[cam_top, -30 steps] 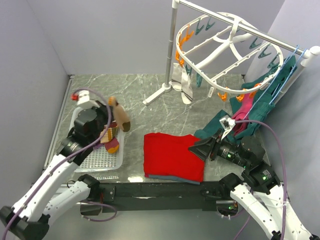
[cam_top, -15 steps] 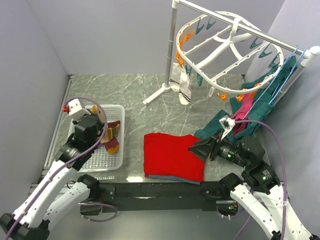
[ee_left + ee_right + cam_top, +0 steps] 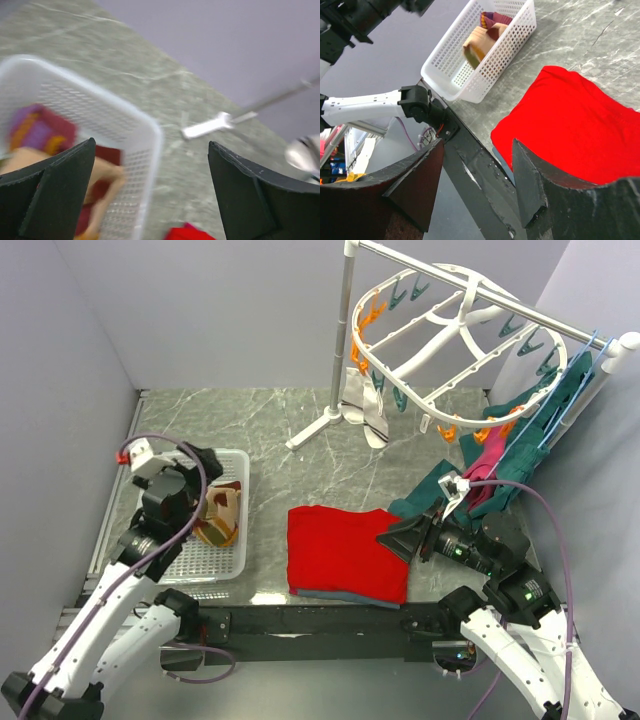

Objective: Remove the socks clipped to the hanger

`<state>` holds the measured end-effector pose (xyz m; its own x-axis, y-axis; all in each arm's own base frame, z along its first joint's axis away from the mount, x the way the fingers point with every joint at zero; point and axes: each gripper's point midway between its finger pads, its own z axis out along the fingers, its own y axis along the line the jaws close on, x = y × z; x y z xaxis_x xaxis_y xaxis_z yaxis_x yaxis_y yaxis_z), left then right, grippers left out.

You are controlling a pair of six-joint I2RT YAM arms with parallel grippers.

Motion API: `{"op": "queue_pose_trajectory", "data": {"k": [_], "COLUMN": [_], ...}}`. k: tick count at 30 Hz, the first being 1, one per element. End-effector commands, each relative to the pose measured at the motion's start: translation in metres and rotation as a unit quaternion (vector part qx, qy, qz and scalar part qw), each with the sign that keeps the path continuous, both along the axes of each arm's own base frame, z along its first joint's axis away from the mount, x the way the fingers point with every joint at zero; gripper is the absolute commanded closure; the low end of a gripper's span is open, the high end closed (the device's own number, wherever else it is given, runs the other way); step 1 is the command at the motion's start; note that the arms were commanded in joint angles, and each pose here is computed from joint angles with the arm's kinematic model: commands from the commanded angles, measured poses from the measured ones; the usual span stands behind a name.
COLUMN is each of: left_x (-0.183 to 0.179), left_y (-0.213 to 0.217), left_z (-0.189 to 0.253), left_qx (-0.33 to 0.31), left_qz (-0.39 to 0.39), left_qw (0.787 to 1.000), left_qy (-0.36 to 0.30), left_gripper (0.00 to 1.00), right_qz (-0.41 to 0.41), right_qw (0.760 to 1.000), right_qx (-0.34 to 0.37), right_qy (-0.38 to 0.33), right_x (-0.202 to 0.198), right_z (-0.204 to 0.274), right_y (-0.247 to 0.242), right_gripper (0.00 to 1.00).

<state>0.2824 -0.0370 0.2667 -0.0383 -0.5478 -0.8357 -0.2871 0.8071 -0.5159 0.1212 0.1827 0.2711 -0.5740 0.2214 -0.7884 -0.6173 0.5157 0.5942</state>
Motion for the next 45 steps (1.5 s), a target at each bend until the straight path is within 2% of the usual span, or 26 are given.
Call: {"op": "queue_pose_trajectory", "data": {"k": [1, 2, 4, 5, 7, 8, 9, 11, 13, 14, 15, 16, 17, 19, 20, 22, 25, 28, 35, 39, 42, 45], "left_x": [0.032, 0.033, 0.047, 0.044, 0.053, 0.046, 0.056, 0.07, 0.064, 0.071, 0.065, 0.059, 0.067, 0.066, 0.071, 0.072, 0.074, 0.074, 0.107, 0.124, 0.129, 0.132], "left_y": [-0.069, -0.095, -0.128, -0.151, -0.179, -0.197, -0.209, -0.231, -0.253, -0.265, -0.275, -0.282, -0.292, -0.305, -0.313, -0.325, -0.339, -0.351, -0.372, -0.366, -0.36, -0.358], "left_z": [0.023, 0.028, 0.042, 0.047, 0.064, 0.067, 0.073, 0.059, 0.08, 0.066, 0.073, 0.085, 0.066, 0.074, 0.062, 0.067, 0.063, 0.057, 0.037, 0.034, 0.034, 0.032], "left_qx": [-0.062, -0.072, -0.08, -0.083, -0.082, -0.079, -0.073, -0.074, -0.072, -0.089, -0.089, -0.085, -0.108, -0.112, -0.126, -0.13, -0.127, -0.089, -0.058, -0.044, -0.034, -0.026], "left_qz": [-0.145, -0.209, -0.279, -0.338, -0.399, -0.452, -0.473, -0.511, -0.571, -0.59, -0.624, -0.638, -0.651, -0.679, -0.688, -0.704, -0.71, -0.707, -0.678, -0.635, -0.615, -0.608], "left_qw": [0.985, 0.972, 0.951, 0.931, 0.899, 0.872, 0.854, 0.834, 0.785, 0.773, 0.743, 0.717, 0.71, 0.677, 0.668, 0.648, 0.639, 0.641, 0.691, 0.734, 0.751, 0.757], "left_qy": [-0.068, -0.075, -0.103, -0.112, -0.162, -0.173, -0.203, -0.193, -0.229, -0.215, -0.227, -0.266, -0.245, -0.261, -0.253, -0.261, -0.268, -0.285, -0.244, -0.235, -0.236, -0.236], "left_gripper": [0.01, 0.02, 0.05, 0.06, 0.11, 0.11, 0.12, 0.15, 0.18, 0.18, 0.17, 0.16, 0.17, 0.2, 0.22, 0.23, 0.22, 0.2, 0.23, 0.25, 0.25, 0.2], "right_qz": [0.002, 0.0, -0.001, -0.003, -0.007, -0.009, -0.011, -0.013, -0.02, -0.024, -0.027, -0.029, -0.034, -0.036, -0.038, -0.038, -0.044, -0.045, -0.045, -0.053, -0.057, -0.055], "right_qw": [1.0, 1.0, 1.0, 1.0, 1.0, 1.0, 1.0, 1.0, 1.0, 0.999, 0.999, 0.999, 0.999, 0.999, 0.999, 0.999, 0.999, 0.999, 0.999, 0.998, 0.998, 0.998], "right_qx": [0.011, 0.012, 0.009, 0.008, 0.008, 0.008, 0.009, 0.009, 0.007, 0.008, 0.008, 0.007, 0.008, 0.009, 0.008, 0.01, 0.014, 0.018, 0.027, 0.027, 0.026, 0.027], "right_qy": [-0.019, -0.02, -0.018, -0.018, -0.016, -0.017, -0.017, -0.017, -0.018, -0.02, -0.021, -0.019, -0.021, -0.02, -0.018, -0.017, -0.017, -0.014, -0.007, -0.011, -0.011, -0.008], "right_x": [0.001, 0.001, 0.001, 0.002, 0.001, 0.001, 0.0, -0.001, -0.001, -0.002, -0.002, -0.003, -0.002, -0.003, -0.003, -0.005, -0.006, -0.008, -0.009, -0.012, -0.012, -0.011], "right_z": [0.012, 0.013, 0.013, 0.013, 0.013, 0.014, 0.014, 0.016, 0.018, 0.02, 0.019, 0.019, 0.02, 0.021, 0.021, 0.023, 0.026, 0.026, 0.027, 0.031, 0.03, 0.028], "right_y": [0.002, 0.001, 0.0, 0.0, -0.002, -0.002, -0.003, -0.004, -0.007, -0.009, -0.01, -0.011, -0.013, -0.013, -0.014, -0.015, -0.017, -0.018, -0.017, -0.021, -0.023, -0.021], "right_gripper": [0.36, 0.36, 0.36, 0.36, 0.36, 0.36, 0.36, 0.36, 0.36, 0.36, 0.36, 0.36, 0.36, 0.36, 0.36, 0.36, 0.36, 0.36, 0.36, 0.36, 0.36, 0.36]}}
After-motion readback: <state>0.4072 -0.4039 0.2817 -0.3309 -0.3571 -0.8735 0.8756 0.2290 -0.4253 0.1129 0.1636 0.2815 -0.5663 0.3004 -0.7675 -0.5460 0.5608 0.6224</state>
